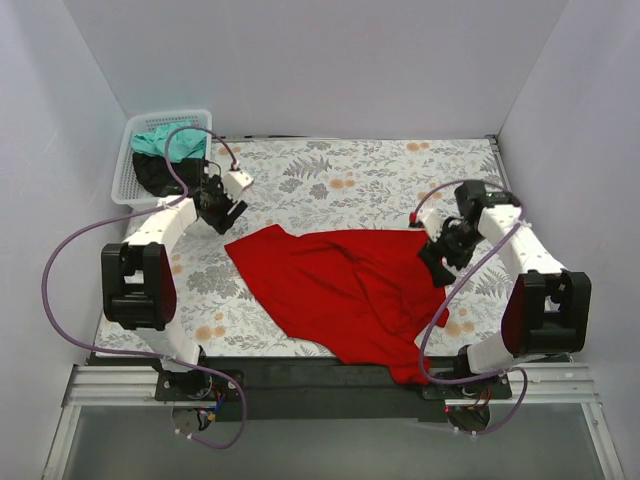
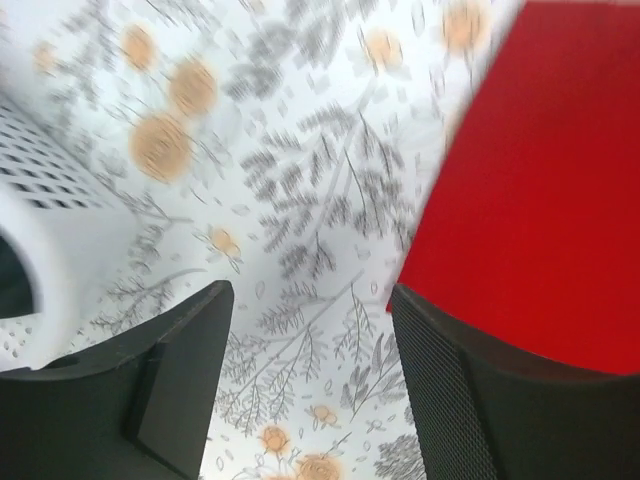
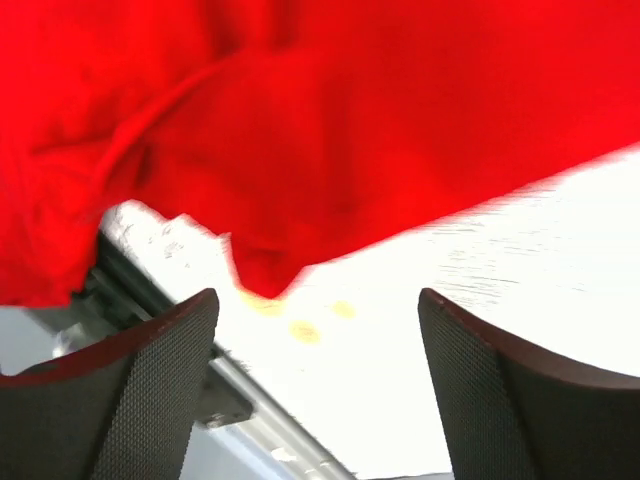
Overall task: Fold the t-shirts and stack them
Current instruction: Flatten the tshirt out
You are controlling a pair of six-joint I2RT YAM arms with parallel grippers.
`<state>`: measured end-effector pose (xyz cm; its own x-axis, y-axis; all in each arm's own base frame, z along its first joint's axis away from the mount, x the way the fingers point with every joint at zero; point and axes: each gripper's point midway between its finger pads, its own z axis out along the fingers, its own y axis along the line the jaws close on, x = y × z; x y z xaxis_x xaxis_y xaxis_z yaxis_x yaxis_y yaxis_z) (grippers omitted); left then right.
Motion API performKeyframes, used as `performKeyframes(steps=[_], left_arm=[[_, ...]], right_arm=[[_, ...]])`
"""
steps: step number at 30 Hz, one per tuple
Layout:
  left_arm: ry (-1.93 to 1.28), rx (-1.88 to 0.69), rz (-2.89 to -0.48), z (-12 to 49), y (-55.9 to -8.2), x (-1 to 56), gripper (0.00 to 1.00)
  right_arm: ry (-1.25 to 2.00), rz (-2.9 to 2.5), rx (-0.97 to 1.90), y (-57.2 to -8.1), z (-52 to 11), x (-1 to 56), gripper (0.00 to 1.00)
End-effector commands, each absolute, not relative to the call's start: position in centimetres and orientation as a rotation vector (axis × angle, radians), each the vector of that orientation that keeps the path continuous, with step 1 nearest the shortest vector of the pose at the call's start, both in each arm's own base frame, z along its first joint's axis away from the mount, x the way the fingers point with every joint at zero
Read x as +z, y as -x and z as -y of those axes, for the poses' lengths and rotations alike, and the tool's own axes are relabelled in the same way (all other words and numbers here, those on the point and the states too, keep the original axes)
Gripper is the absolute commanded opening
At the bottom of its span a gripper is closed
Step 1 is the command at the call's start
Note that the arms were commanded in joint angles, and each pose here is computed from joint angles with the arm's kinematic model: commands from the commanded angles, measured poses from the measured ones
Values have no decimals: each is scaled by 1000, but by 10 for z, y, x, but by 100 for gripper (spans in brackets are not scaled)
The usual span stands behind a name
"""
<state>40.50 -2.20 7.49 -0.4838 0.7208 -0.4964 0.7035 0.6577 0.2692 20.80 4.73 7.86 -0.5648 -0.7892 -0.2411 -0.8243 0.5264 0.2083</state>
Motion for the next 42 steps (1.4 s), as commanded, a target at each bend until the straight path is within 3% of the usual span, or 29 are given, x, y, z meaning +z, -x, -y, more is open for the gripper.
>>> performKeyframes(steps=[1, 6, 10, 20, 37, 40, 42], left_arm=[[-880, -200, -2328, 47, -403, 111, 64], [-513, -320, -2528, 54, -386, 104, 62], [-156, -355, -2640, 55, -368, 93, 59], [5, -287, -2732, 45, -344, 66, 62], [32, -310, -2837, 47, -324, 41, 68], [35, -306, -2836, 47, -325, 41, 69], [46, -288, -2835, 45, -327, 39, 69]], right_arm=[[1273, -2503, 499, -258, -50, 126, 88], [939, -2605, 535, -328, -26, 124, 77], [843, -2646, 387, -375, -3, 109, 76], [797, -2693, 377, -421, 3, 72, 62], [1120, -2687, 244, -416, -25, 21, 62], [1208, -2685, 230, -405, -30, 11, 56], [1242, -2683, 227, -399, -31, 8, 45]])
